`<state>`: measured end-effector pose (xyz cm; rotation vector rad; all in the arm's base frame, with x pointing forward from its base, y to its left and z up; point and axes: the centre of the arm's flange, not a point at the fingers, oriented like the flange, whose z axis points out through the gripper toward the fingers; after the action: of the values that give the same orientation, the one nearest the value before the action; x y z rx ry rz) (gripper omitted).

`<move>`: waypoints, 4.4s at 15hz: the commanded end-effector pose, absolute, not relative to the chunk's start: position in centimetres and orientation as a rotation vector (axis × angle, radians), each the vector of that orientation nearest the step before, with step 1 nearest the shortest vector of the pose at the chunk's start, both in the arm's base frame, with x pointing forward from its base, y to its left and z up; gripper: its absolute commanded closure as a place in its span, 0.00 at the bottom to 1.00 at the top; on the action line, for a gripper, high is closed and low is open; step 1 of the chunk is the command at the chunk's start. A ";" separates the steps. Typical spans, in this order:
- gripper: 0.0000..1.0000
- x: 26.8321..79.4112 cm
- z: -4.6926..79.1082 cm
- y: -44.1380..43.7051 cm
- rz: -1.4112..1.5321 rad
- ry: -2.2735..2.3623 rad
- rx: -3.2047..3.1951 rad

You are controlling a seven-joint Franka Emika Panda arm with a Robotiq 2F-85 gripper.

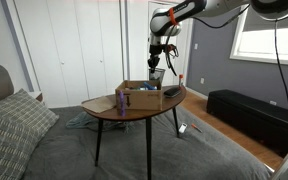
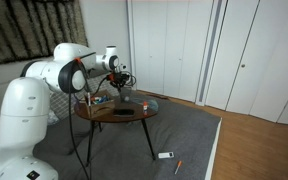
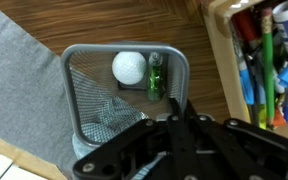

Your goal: Take the contents of the mesh bin and place them into the box

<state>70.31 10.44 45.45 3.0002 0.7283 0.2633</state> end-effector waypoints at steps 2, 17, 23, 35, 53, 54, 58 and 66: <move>0.98 68.2 50.6 13.1 0.363 0.824 2.963; 0.98 61.0 57.4 20.1 0.573 1.601 3.085; 0.98 61.5 55.6 17.8 0.404 1.822 3.312; 0.98 64.5 50.6 12.5 0.059 2.062 3.700; 0.98 67.8 44.8 13.3 0.123 2.193 3.790; 0.98 67.9 44.4 13.5 0.130 2.220 3.794; 0.98 68.7 43.0 14.7 0.244 2.364 3.781; 0.98 69.3 40.8 16.3 0.485 2.479 3.874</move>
<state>68.31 15.78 41.07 3.8618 2.3764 0.3954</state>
